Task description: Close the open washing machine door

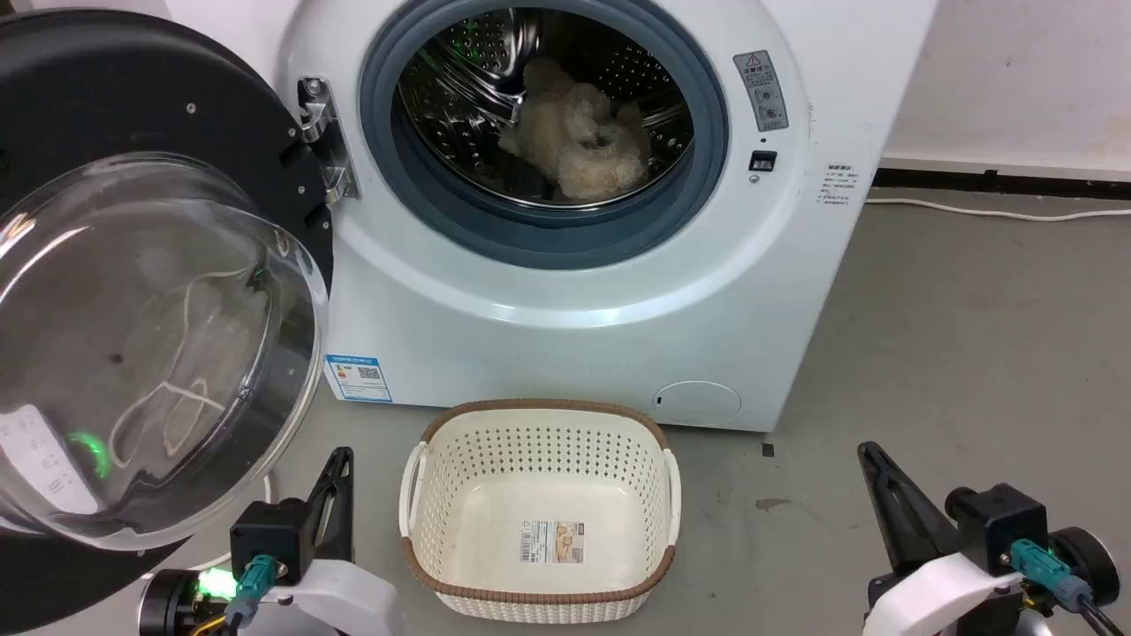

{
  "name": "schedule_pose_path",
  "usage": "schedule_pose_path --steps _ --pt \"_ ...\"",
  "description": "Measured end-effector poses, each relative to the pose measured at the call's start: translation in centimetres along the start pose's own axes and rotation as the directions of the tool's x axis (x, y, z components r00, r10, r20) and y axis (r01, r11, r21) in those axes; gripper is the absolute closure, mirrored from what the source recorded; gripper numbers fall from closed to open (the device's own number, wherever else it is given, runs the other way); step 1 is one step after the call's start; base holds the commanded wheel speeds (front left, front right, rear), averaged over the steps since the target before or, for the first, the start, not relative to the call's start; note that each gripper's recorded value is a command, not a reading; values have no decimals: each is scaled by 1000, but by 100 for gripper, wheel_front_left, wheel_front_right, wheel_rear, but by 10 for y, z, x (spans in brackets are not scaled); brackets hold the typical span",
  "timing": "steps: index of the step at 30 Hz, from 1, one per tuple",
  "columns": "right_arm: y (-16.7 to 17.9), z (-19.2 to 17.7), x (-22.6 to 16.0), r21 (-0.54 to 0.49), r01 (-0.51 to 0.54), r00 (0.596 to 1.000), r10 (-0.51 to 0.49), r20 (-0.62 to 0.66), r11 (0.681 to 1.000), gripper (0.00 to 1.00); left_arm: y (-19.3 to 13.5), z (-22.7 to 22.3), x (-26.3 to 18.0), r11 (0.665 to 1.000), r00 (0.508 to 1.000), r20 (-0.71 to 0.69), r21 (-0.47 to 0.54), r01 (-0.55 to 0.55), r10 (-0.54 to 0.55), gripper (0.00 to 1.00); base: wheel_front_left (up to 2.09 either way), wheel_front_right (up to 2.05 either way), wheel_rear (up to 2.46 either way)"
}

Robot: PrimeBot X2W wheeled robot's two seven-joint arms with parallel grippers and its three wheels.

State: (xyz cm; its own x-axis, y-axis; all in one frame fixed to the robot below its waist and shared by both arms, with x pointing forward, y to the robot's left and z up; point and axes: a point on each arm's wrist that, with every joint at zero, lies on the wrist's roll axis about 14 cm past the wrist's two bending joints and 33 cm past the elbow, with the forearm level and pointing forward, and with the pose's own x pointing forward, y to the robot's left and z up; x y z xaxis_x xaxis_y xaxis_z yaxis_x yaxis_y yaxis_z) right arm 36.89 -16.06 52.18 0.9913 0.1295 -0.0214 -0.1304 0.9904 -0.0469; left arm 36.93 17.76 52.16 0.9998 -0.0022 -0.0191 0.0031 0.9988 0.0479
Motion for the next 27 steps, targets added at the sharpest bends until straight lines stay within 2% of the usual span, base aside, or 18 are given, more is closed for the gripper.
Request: schedule_pose_path --steps 26,27 --pt "0 0 0 0 0 1000 0 0 1000 100 0 0 0 1000 1000 0 0 0 0 100 0 0 0" --pt "0 0 0 0 0 1000 0 -1 1000 0 0 0 0 1000 1000 -1 0 0 0 0 0 0 0"
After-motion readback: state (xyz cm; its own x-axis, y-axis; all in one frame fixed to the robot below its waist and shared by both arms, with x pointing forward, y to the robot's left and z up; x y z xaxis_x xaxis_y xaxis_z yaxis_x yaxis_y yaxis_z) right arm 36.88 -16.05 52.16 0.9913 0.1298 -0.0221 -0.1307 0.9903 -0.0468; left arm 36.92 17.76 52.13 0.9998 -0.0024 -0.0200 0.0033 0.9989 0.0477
